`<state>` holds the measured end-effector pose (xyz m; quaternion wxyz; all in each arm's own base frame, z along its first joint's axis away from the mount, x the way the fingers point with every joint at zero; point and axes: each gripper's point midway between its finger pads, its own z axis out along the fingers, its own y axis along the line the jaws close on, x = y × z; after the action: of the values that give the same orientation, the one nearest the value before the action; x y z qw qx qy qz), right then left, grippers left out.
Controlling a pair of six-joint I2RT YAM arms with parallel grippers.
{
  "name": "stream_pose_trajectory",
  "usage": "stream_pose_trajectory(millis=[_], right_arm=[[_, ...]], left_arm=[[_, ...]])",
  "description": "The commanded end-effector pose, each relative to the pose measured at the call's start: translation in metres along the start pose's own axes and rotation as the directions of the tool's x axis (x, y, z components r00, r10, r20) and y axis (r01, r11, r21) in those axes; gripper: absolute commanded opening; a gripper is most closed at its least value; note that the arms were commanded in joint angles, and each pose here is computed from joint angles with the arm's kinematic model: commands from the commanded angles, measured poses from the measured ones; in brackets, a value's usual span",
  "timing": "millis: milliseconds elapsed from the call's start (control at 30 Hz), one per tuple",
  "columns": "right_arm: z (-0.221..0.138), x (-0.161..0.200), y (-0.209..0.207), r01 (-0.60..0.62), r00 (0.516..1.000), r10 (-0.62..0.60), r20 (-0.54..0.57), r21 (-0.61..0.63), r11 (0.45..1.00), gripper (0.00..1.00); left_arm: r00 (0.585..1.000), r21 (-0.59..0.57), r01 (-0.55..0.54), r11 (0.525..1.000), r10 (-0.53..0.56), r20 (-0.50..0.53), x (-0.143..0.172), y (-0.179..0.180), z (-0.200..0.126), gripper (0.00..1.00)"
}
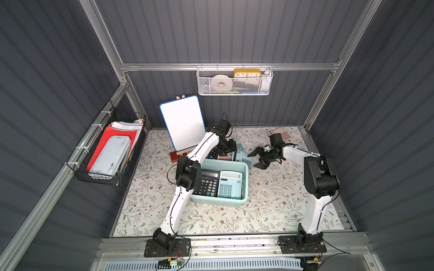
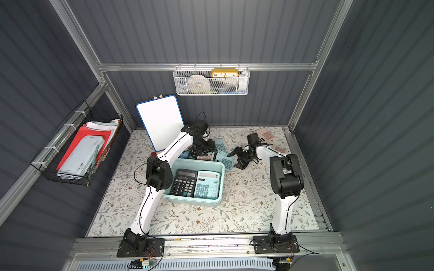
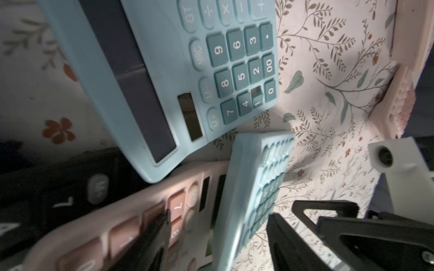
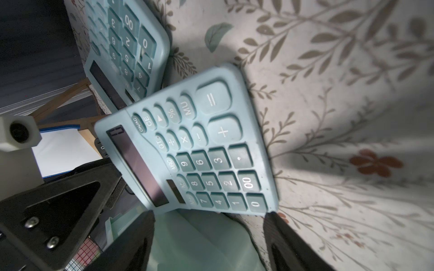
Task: Put the calculator in the storage box
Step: Pick up the calculator at the center of the board.
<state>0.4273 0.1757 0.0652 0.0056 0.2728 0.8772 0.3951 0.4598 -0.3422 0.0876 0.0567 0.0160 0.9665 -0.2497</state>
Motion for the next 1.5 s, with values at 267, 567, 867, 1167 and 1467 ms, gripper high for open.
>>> stream_pose_trajectory(millis=[267, 567, 867, 1167, 1467], right_arm=[[0.008, -0.002, 0.005, -0.013, 1.000, 0.013, -0.026, -0.021, 1.000, 0.77], [0.008, -0.002, 0.002, -0.021, 1.000, 0.020, -0.020, -0.008, 1.000, 0.77], [0.007, 0.003, -0.013, -0.034, 0.999, 0.035, -0.020, 0.027, 0.999, 0.77], [0.012, 0.004, -0.011, -0.036, 0.998, 0.036, -0.046, 0.007, 0.999, 0.76], [0.014, 0.004, -0.010, -0.042, 0.998, 0.041, -0.057, -0.001, 0.999, 0.76]], left_arm=[[0.998, 0.148, 0.018, 0.989, -0.007, -0.070, 0.009, -0.023, 0.013, 0.39], [0.997, 0.087, 0.025, 0.996, -0.018, -0.072, 0.013, -0.012, 0.019, 0.66], [0.999, -0.046, 0.012, 0.999, -0.014, -0.041, 0.012, 0.012, 0.017, 0.76], [0.994, 0.115, 0.020, 0.993, -0.008, -0.106, 0.020, -0.014, 0.034, 0.53], [0.991, 0.202, 0.021, 0.979, 0.007, -0.135, 0.026, -0.035, 0.035, 0.22]])
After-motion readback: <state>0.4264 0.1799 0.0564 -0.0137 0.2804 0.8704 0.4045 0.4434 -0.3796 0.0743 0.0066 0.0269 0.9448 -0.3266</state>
